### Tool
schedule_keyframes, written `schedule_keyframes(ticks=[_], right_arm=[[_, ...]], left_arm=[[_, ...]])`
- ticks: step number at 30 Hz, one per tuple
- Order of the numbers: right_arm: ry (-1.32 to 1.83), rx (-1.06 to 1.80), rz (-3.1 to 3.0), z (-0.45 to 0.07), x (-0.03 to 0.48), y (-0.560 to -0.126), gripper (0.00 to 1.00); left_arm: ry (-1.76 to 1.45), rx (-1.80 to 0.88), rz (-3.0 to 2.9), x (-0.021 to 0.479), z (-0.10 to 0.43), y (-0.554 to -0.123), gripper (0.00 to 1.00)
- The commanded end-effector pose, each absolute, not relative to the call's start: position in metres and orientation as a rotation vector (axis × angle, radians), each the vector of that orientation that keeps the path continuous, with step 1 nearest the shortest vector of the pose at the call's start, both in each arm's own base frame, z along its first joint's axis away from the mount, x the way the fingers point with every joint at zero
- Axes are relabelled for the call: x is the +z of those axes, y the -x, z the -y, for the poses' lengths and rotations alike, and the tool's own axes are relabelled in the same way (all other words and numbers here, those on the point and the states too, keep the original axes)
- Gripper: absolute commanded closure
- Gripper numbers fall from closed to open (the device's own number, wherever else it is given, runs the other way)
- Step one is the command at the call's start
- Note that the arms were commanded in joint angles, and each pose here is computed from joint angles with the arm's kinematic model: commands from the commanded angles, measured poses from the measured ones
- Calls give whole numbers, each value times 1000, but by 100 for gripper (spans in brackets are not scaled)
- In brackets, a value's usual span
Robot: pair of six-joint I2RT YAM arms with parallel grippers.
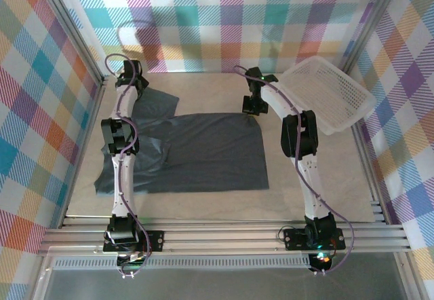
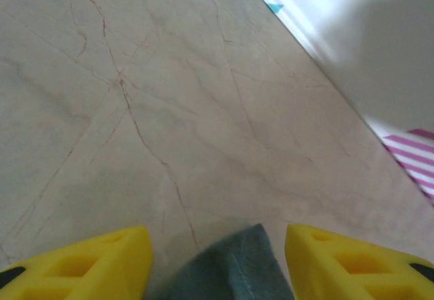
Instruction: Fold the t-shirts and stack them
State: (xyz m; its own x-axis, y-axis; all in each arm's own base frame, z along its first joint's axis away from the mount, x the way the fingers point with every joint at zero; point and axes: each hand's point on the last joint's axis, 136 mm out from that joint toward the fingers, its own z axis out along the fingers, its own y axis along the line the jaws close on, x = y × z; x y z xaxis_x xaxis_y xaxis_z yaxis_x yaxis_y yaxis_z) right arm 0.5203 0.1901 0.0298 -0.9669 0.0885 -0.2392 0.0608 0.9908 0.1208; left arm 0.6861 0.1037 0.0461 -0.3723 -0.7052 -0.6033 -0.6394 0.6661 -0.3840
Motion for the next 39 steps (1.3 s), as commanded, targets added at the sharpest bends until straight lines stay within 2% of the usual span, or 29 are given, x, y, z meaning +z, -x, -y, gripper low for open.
schedule_keyframes(ticks=[1, 6, 10, 18, 24, 28, 39], right_arm=[[-108, 241, -2855, -200, 51, -520, 100], [-115, 251, -2852, -201, 52, -521, 100], [-124, 253, -2851, -201, 53, -521, 100], [-137, 273, -2840, -204, 55, -523, 100], [-145, 290, -2833, -206, 57, -524, 100], [-136, 300, -2835, -207, 57, -523, 100], [-73, 353, -2767, -213, 80, -532, 100]], left_arm=[[1095, -153, -2127, 35, -103, -682, 43], [1124, -230, -2270, 8, -77, -664, 44], [1141, -192, -2416, -8, -64, -636, 47], [1095, -118, -2614, -14, -43, -597, 65], [1083, 5, -2670, -16, -49, -579, 83], [1075, -19, -2588, 2, -51, -595, 100], [1041, -62, -2354, 91, -62, -623, 100]])
